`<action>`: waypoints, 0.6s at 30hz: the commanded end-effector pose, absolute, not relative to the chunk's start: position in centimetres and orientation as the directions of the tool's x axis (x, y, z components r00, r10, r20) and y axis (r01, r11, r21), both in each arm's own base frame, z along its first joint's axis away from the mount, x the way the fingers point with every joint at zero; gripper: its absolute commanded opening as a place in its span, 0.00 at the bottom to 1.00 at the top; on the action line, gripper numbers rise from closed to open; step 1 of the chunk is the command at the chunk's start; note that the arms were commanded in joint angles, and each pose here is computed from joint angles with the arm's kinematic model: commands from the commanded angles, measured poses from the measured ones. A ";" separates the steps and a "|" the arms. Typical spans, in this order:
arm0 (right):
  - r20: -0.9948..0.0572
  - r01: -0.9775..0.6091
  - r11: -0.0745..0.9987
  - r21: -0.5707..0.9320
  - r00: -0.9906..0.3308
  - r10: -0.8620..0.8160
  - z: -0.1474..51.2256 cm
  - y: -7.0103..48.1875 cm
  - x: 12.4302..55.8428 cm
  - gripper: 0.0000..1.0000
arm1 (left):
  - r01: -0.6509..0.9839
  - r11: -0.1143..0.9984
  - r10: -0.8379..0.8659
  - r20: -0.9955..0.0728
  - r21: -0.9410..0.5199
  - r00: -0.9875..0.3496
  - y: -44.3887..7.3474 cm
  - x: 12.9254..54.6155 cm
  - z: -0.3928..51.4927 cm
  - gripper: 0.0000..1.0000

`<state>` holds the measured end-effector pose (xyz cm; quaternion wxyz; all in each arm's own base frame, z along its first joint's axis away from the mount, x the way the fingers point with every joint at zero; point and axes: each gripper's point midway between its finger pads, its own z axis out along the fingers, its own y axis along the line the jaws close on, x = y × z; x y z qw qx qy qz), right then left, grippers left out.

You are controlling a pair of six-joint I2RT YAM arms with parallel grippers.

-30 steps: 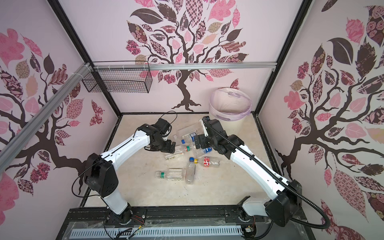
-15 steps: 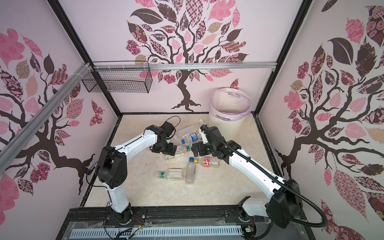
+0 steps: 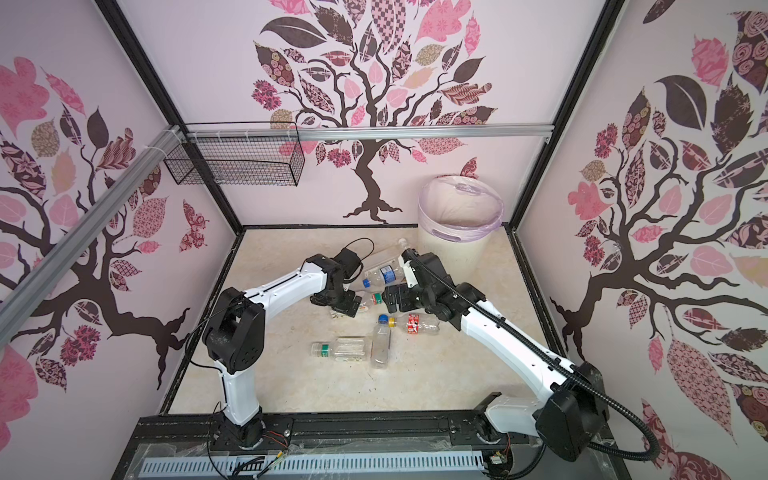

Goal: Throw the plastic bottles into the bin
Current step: 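Grasp and lift the green-labelled clear bottle with the left gripper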

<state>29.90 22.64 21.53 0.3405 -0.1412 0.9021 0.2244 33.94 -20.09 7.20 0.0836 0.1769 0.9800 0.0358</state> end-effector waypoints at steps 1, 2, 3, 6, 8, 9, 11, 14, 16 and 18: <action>-0.705 -0.415 0.855 0.312 -0.704 -0.085 22.9 22.4 29.6 1.00 | 0.347 0.926 0.370 -0.187 0.149 -0.910 -20.3 34.9 8.5 0.98; -0.708 -0.415 0.856 0.309 -0.701 -0.085 22.9 22.4 29.6 0.99 | 0.344 0.925 0.373 -0.198 0.163 -0.907 -20.2 35.1 9.0 0.98; -0.709 -0.415 0.856 0.308 -0.700 -0.084 23.0 22.3 29.6 0.99 | 0.344 0.923 0.376 -0.209 0.173 -0.903 -20.1 35.2 9.5 0.98; -0.716 -0.416 0.855 0.309 -0.694 -0.078 23.3 22.3 29.7 1.00 | 0.344 0.917 0.388 -0.244 0.203 -0.889 -20.0 35.8 11.3 0.98; -0.720 -0.416 0.854 0.312 -0.690 -0.073 23.5 22.4 29.7 1.00 | 0.350 0.913 0.398 -0.267 0.209 -0.878 -20.2 36.1 12.0 0.98; -0.721 -0.416 0.854 0.314 -0.689 -0.071 23.5 22.4 29.7 0.99 | 0.355 0.912 0.402 -0.273 0.207 -0.874 -20.3 36.2 12.1 0.98; -0.727 -0.416 0.853 0.315 -0.683 -0.065 23.8 22.4 29.8 1.00 | 0.369 0.907 0.414 -0.268 0.204 -0.870 -20.5 36.3 11.7 0.98; -0.733 -0.416 0.853 0.314 -0.677 -0.061 24.1 22.2 29.7 1.00 | 0.398 0.895 0.440 -0.257 0.201 -0.860 -20.9 36.2 11.1 0.98; -0.734 -0.416 0.855 0.309 -0.676 -0.063 24.1 22.1 29.6 1.00 | 0.410 0.889 0.453 -0.264 0.205 -0.852 -21.0 36.4 10.7 0.98; -0.734 -0.415 0.858 0.303 -0.676 -0.068 24.0 21.9 29.5 1.00 | 0.426 0.883 0.467 -0.271 0.197 -0.842 -21.5 36.6 10.3 0.98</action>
